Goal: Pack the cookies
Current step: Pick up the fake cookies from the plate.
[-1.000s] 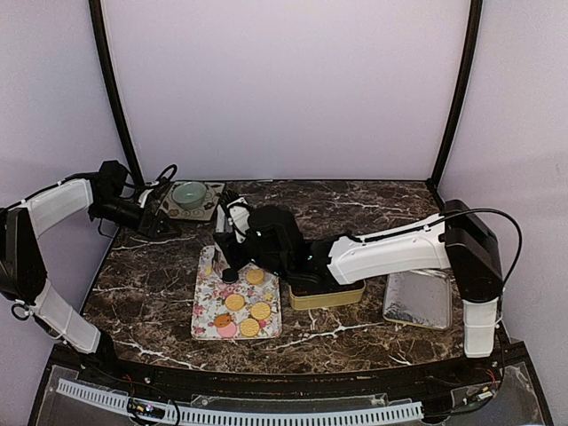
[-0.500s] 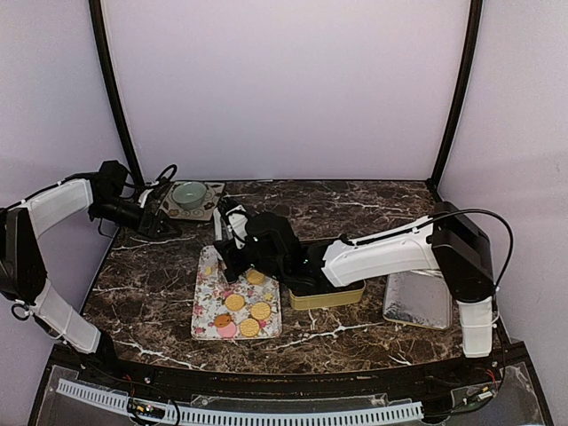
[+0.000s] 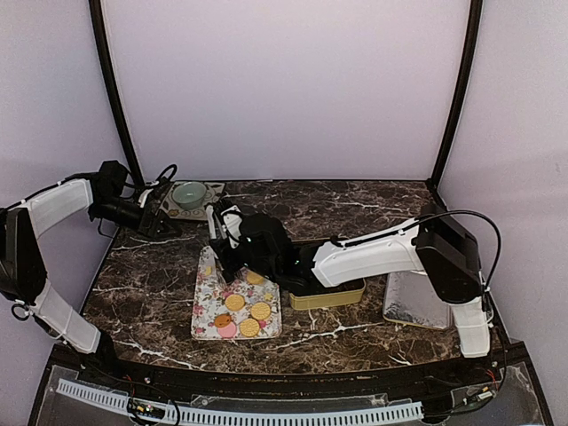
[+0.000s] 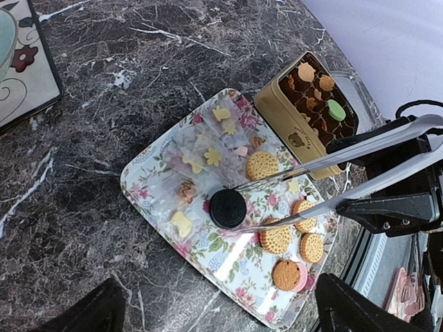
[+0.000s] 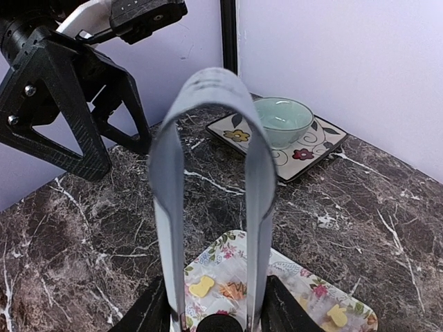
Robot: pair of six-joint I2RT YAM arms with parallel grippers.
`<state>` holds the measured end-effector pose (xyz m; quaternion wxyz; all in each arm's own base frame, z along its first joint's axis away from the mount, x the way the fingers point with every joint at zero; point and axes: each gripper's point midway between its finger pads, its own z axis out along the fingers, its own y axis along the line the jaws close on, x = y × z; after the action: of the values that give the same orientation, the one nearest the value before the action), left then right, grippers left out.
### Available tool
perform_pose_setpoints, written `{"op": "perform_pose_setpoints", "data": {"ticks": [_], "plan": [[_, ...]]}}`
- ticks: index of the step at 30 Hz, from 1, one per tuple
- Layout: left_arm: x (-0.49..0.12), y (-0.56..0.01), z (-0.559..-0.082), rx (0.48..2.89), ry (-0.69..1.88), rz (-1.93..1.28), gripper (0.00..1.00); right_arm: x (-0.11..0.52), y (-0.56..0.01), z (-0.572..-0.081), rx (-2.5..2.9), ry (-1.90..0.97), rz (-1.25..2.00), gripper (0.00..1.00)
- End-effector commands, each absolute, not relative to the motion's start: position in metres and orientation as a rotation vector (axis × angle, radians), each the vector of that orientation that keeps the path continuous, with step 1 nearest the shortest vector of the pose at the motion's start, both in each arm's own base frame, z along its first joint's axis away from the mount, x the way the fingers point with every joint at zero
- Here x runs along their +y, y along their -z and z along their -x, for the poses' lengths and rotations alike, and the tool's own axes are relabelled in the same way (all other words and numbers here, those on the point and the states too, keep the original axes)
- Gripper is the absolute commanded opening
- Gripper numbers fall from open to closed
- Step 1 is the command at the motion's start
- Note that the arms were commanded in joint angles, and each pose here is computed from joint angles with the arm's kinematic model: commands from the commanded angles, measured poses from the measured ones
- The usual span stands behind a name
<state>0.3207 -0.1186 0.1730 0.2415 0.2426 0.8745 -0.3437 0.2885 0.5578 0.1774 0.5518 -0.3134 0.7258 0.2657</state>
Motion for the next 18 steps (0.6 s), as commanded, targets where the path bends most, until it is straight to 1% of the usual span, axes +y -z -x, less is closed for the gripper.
{"op": "perform_pose_setpoints", "data": {"ticks": [1, 9, 18], "plan": [[-0.12, -0.183, -0.312, 2.36, 0.952, -0.682, 0.98, 0.565, -0.211, -0.296, 1.616, -0.686, 0.663, 0.43], [-0.123, -0.185, -0.312, 2.35, 0.974, -0.684, 0.98, 0.561, -0.212, -0.294, 1.57, -0.732, 0.62, 0.45], [-0.122, -0.186, -0.31, 2.347, 0.973, -0.691, 0.98, 0.563, -0.182, -0.294, 1.615, -0.71, 0.649, 0.45]]}}
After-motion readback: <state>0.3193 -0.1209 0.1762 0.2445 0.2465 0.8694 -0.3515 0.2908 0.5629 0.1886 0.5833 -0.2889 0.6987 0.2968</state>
